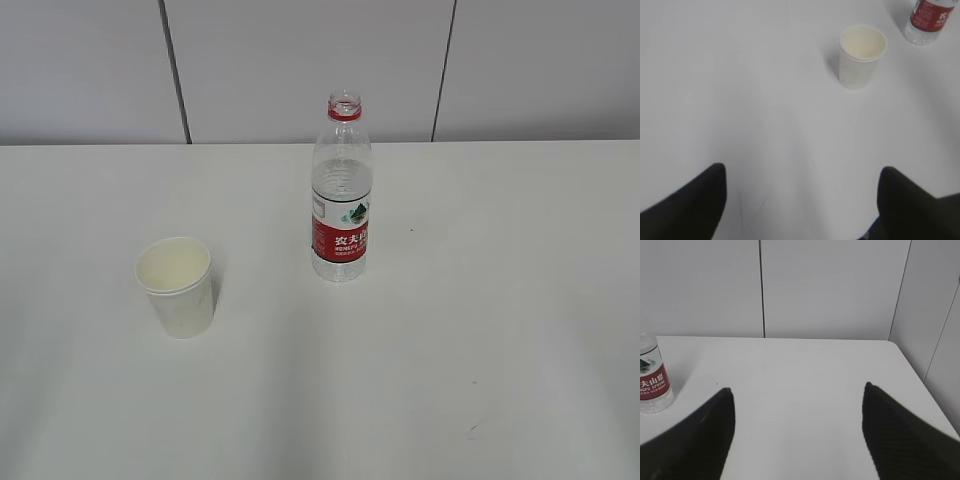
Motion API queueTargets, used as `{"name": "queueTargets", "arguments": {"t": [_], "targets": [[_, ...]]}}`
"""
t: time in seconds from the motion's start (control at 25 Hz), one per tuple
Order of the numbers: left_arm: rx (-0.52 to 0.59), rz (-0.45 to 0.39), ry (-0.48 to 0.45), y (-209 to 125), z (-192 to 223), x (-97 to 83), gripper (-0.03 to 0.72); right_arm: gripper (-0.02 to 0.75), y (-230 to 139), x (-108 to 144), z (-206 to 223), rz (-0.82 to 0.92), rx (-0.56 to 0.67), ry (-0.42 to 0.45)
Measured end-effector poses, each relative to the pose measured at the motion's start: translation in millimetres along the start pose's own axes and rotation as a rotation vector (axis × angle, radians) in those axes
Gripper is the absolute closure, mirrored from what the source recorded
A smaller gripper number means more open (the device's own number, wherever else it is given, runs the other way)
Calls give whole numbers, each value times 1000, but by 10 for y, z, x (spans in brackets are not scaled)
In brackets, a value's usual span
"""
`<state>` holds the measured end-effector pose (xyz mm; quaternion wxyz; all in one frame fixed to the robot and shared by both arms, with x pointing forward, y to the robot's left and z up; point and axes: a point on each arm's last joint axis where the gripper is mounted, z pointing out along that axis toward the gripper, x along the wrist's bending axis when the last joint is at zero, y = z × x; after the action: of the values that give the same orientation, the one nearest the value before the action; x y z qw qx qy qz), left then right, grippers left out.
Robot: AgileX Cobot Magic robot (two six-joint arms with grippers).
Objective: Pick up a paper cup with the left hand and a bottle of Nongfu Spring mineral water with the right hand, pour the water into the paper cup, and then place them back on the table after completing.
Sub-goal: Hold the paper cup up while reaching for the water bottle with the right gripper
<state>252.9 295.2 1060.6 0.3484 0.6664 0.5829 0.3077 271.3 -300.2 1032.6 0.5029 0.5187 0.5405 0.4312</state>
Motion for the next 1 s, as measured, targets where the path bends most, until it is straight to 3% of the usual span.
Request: {"name": "queueTargets", "arguments": {"t": [0.4,1.0], "targets": [[-254,2,22,225,-22,20,125,152,-8,1,4,0,3,0],[-515,-6,51,208,313,61,125,152,-8,2,7,32,-3,1]]}}
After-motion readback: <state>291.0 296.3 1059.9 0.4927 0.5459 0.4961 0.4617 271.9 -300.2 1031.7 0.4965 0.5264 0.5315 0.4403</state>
